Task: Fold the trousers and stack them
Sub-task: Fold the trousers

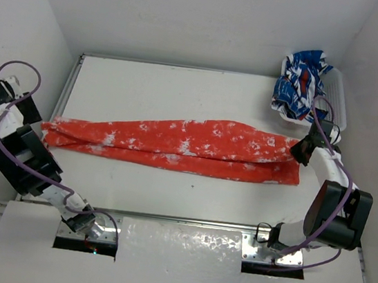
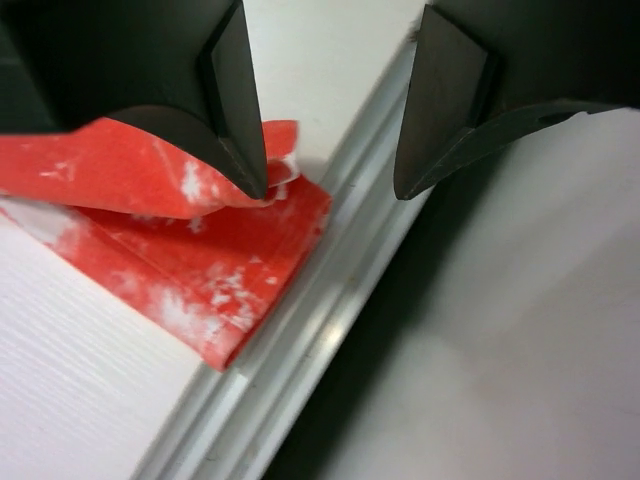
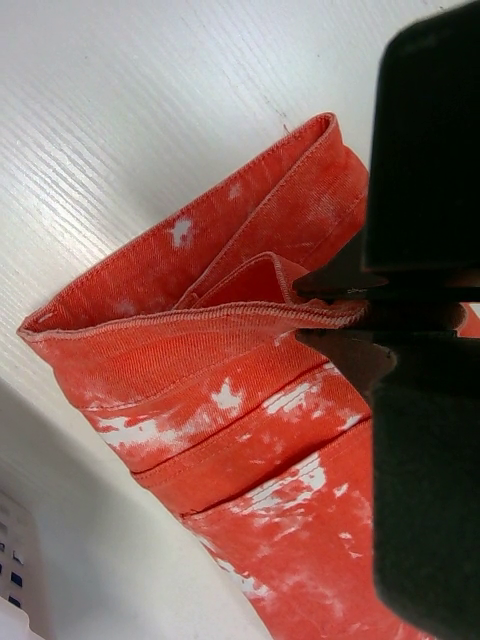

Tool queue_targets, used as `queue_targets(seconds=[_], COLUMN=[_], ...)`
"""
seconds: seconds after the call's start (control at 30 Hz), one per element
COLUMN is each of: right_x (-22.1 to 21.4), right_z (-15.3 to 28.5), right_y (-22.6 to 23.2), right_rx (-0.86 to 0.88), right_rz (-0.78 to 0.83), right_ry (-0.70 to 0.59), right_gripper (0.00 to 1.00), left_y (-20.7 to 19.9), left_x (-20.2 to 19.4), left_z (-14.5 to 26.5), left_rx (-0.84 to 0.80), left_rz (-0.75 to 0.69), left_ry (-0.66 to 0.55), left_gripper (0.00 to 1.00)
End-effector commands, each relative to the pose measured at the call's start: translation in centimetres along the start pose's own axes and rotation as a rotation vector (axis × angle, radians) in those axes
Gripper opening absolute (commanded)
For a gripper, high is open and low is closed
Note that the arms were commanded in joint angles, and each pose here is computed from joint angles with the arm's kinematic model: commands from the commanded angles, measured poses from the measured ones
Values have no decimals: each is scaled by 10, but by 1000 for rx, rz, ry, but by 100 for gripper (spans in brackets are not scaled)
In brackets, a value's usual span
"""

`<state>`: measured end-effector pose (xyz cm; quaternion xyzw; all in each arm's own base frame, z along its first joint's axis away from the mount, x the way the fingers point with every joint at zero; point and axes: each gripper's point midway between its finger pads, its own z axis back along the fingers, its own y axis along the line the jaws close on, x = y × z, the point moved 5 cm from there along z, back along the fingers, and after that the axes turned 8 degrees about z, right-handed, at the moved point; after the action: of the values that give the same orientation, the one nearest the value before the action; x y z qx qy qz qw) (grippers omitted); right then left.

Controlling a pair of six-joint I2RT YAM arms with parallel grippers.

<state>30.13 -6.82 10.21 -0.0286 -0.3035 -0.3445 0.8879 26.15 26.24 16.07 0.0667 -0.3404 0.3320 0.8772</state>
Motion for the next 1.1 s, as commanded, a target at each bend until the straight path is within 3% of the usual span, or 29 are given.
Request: queue_targets(seconds=[0.0, 0.17, 0.4, 0.57, 0.67, 0.7, 0.73, 0.77, 0.93, 1.07], right_x=[15, 12, 11, 12, 11, 10, 8, 8, 26, 56], right_z=[6, 4, 4, 4, 3, 2, 0, 0, 0, 4], right_y=[2, 2, 1, 1, 2, 2, 2, 2, 9, 21], right_rx=[5, 8, 6, 6, 9, 8, 10, 10, 20, 36], right_rz=[8, 6, 7, 11, 7, 4, 2, 1, 17, 42], right_ry=[-55, -47, -49, -53, -48, -45, -36, -35, -66, -105], right_gripper=[0, 0, 0, 0, 0, 0, 0, 0, 0, 0], left_y=[-20, -38, -35, -31, -34, -35, -36, -36, -54, -99], left_x=[0, 6, -40, -45, -46, -44, -42, -43, 5, 93], left_z=[-10, -8, -41, -38, -32, -30, -29, -29, -26, -11], left_rx=[-105, -130, -67, -43, -62, -73, -81, -81, -214, -363], left_rz=[103, 116, 129, 107, 93, 85, 80, 81, 30, -81], left_ry=[0, -57, 97, 117, 124, 123, 121, 124, -5, -205], left_gripper=[52, 55, 55, 50, 30, 9, 0, 0, 0, 0])
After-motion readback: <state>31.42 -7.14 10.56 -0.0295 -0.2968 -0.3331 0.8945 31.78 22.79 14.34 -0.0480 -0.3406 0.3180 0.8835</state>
